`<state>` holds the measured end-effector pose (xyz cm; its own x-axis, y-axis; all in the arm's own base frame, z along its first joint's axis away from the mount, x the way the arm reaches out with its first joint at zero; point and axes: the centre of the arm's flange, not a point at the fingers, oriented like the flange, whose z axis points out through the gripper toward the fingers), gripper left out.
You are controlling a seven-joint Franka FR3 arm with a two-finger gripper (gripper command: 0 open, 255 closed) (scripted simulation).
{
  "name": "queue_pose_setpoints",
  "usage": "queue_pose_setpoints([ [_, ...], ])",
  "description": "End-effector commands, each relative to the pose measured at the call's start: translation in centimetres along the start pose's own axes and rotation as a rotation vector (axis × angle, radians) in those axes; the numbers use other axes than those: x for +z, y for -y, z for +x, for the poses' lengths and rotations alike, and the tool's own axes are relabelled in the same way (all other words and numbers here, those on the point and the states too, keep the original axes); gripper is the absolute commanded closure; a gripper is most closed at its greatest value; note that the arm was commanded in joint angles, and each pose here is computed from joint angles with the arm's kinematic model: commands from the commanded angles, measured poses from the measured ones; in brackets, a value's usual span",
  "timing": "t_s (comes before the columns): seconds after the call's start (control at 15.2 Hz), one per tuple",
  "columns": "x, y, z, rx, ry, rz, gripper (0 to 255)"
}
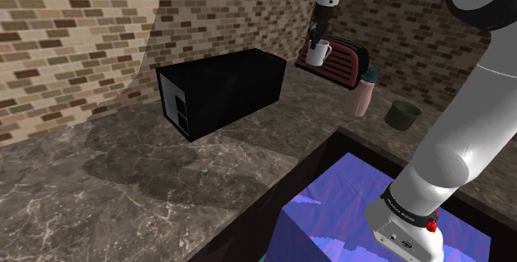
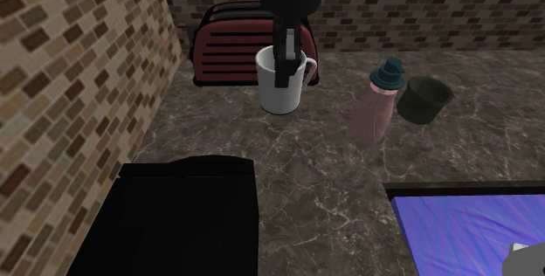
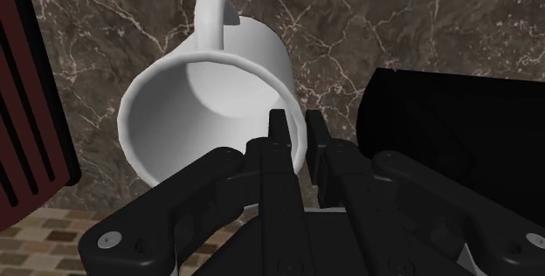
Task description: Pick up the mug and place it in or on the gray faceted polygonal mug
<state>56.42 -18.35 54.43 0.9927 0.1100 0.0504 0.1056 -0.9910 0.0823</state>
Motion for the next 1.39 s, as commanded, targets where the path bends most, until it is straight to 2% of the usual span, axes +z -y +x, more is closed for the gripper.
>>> queue_pose_setpoints([
  [0.0, -0.3, -1.1, -2.6, 0.0, 0.0, 0.0, 255],
  [1.32, -3.3, -9.5, -27.5, 0.0, 0.0, 0.0, 255],
])
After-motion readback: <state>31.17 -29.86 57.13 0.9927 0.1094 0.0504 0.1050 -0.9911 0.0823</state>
